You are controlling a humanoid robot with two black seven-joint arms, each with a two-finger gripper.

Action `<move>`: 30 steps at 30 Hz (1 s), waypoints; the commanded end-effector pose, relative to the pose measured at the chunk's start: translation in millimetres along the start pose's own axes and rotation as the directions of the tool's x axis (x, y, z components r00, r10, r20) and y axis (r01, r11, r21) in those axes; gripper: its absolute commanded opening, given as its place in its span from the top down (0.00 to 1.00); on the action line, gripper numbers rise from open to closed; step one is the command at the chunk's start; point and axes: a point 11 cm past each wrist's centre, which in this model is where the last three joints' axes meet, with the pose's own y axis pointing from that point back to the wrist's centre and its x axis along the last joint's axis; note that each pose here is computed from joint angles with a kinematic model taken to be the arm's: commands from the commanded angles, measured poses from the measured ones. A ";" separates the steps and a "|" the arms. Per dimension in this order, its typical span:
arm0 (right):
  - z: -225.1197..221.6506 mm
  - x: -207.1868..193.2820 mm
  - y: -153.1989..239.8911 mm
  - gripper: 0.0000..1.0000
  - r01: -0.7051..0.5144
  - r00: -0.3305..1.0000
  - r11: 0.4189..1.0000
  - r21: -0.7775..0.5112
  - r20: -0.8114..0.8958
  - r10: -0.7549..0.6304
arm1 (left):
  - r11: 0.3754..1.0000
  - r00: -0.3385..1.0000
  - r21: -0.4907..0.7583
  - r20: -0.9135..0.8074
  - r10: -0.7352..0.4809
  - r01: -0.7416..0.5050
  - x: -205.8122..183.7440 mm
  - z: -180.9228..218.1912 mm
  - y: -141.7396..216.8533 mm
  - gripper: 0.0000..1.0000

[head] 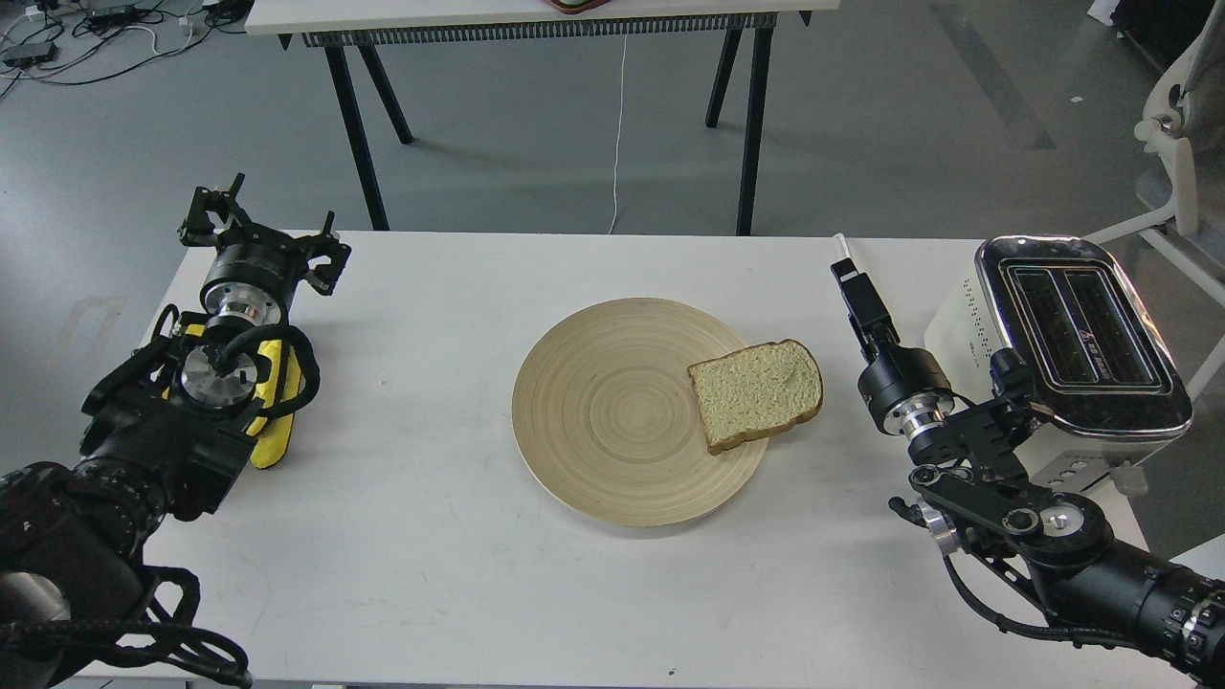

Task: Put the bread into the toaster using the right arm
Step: 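Move the right gripper from beside the toaster toward the bread slice, then lower the right gripper onto the bread slice edge and close it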

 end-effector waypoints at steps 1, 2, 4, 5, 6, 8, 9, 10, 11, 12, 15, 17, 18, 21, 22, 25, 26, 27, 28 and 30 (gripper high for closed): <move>10.7 2.3 7.4 0.06 0.005 1.000 1.000 -0.023 -0.015 -0.005 | 1.000 1.000 0.000 0.000 0.000 0.000 0.1 0.0 0.0 0.00; 12.8 0.7 9.0 0.06 0.012 1.000 1.000 -0.028 -0.020 -0.012 | 1.000 1.000 0.001 0.001 0.000 0.000 0.1 -0.2 0.1 0.00; 17.1 -5.6 13.0 0.06 0.037 0.999 0.999 -0.036 -0.035 -0.038 | 1.000 1.000 0.001 0.001 0.000 0.000 0.1 -0.2 0.1 0.00; 19.5 -7.8 15.0 0.06 0.047 0.998 0.998 -0.041 -0.041 -0.048 | 1.000 1.000 0.000 0.000 0.000 0.000 0.1 0.0 0.0 0.00; 20.8 -9.1 16.3 0.06 0.052 0.998 0.998 -0.044 -0.044 -0.054 | 1.000 1.000 0.000 0.000 0.000 0.000 0.1 0.0 0.0 0.00; 26.2 -11.1 20.8 0.06 0.057 0.997 0.997 -0.057 -0.044 -0.059 | 1.000 1.000 0.000 0.001 0.000 0.000 0.1 0.0 0.1 0.00; 28.6 -12.0 22.9 0.06 0.058 0.997 0.996 -0.063 -0.043 -0.061 | 1.000 1.000 -0.001 0.000 0.000 0.000 0.1 0.1 0.0 0.00; 31.4 -13.1 25.5 0.06 0.060 0.997 0.996 -0.071 -0.041 -0.063 | 1.000 1.000 -0.001 0.000 0.000 0.000 0.1 0.1 0.0 0.00; 33.5 -14.7 27.5 0.06 0.062 0.997 0.995 -0.076 -0.039 -0.065 | 1.000 1.000 0.000 0.001 0.000 0.000 0.0 0.0 0.0 0.00; 33.8 -17.0 28.0 0.07 0.065 0.997 0.995 -0.077 -0.036 -0.068 | 1.000 1.000 0.001 0.001 0.000 0.000 0.0 -0.1 0.0 0.00; 35.9 -24.4 31.1 0.08 0.087 0.995 0.993 -0.082 -0.041 -0.090 | 1.000 1.000 0.000 0.001 0.000 0.000 0.1 0.0 0.1 0.00; 35.8 -30.0 32.2 0.11 0.100 0.994 0.992 -0.082 -0.040 -0.103 | 1.000 1.000 0.001 0.001 0.000 0.000 0.1 -0.2 0.1 0.00; 35.2 -34.8 32.8 0.12 0.109 0.993 0.991 -0.081 -0.036 -0.113 | 1.000 1.000 0.000 0.001 0.000 0.000 0.0 0.0 0.0 0.00; 33.5 -46.3 34.3 0.18 0.132 0.990 0.988 -0.077 -0.029 -0.135 | 1.000 1.000 0.001 0.001 0.000 0.000 0.1 -0.2 0.1 0.00; 33.3 -49.6 35.0 0.22 0.140 0.989 0.987 -0.077 -0.028 -0.142 | 1.000 1.000 0.000 0.001 0.000 0.000 0.1 0.0 0.1 0.00; 31.6 -55.8 35.3 0.34 0.152 0.988 0.986 -0.073 -0.024 -0.154 | 1.000 1.000 0.001 0.001 0.000 0.000 0.1 -0.2 0.1 0.00; 31.6 -56.2 35.2 0.38 0.152 0.988 0.986 -0.074 -0.024 -0.154 | 1.000 1.000 0.001 0.001 0.000 0.000 0.1 -0.2 0.1 0.00; 31.8 -56.5 35.4 0.40 0.153 0.988 0.985 -0.074 -0.025 -0.155 | 1.000 1.000 0.002 0.003 0.000 0.000 0.1 -0.3 0.1 0.00; 32.4 -57.1 35.9 0.45 0.154 0.987 0.985 -0.075 -0.024 -0.156 | 1.000 1.000 0.001 0.001 0.000 0.000 0.1 -0.2 0.1 0.00; 32.4 -58.8 36.2 0.57 0.158 0.987 0.985 -0.075 -0.025 -0.160 | 1.000 1.000 0.002 0.003 0.000 0.000 0.1 -0.3 0.1 0.00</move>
